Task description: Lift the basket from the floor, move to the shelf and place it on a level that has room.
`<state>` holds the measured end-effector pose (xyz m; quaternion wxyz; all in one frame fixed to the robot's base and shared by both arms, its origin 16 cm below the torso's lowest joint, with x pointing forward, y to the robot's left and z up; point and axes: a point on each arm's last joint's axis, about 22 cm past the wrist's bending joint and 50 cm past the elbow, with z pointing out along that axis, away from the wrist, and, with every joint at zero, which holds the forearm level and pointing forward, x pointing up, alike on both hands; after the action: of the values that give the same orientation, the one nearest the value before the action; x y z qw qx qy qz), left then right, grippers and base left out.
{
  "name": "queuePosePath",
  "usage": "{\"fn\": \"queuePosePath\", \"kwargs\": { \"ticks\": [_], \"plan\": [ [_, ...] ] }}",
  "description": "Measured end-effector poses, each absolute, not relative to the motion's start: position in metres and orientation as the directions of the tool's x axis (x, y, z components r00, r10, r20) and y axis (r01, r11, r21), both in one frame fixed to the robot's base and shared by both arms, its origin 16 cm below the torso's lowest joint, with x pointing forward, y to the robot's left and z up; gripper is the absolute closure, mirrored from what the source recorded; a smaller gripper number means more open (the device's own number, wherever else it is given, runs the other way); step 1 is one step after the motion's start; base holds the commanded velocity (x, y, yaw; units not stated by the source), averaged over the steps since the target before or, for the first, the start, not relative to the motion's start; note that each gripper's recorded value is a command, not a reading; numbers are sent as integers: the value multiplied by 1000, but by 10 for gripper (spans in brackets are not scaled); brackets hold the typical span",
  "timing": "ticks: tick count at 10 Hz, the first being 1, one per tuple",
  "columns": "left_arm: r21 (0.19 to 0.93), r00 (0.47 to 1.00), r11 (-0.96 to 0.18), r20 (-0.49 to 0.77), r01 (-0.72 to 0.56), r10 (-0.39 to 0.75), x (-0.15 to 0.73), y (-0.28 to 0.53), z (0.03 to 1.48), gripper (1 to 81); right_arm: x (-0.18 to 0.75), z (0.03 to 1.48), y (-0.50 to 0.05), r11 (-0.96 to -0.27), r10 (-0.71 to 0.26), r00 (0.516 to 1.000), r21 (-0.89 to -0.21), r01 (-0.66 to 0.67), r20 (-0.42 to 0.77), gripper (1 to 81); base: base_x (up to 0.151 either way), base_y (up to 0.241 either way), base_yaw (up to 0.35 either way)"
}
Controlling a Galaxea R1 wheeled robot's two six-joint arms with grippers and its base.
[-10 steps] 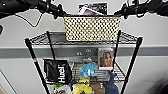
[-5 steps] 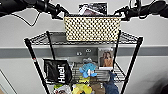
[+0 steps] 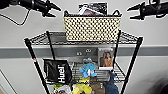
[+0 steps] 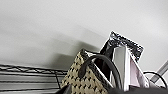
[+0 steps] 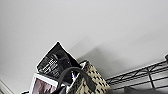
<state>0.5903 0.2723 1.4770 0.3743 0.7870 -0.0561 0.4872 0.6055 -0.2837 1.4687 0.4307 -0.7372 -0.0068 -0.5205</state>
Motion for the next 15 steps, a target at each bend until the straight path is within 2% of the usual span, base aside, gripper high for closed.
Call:
{"fn": "queuePosePath", "kwargs": {
  "ticks": [3,6,8,11,15],
  "plan": [
    [528,526,-707,811,-470,256,561,286,1463,10,562,1473,-301,-607,-435,455,-626,490,777,10,0,0,0],
    [519,504,-706,823,-482,262,524,315,1459,10,531,1460,-347,-611,-470,437,-640,465,767,10,0,0,0],
    [538,494,-715,815,-446,304,502,357,1446,10,514,1440,-376,-622,-484,448,-655,428,752,10,0,0,0],
    [531,503,-728,813,-433,294,458,383,1416,10,486,1403,-398,-636,-480,484,-670,383,732,10,0,0,0],
    [555,509,-776,781,-301,361,428,457,1369,10,469,1338,-446,-680,-500,522,-687,256,691,10,0,0,0]
  ]
}}
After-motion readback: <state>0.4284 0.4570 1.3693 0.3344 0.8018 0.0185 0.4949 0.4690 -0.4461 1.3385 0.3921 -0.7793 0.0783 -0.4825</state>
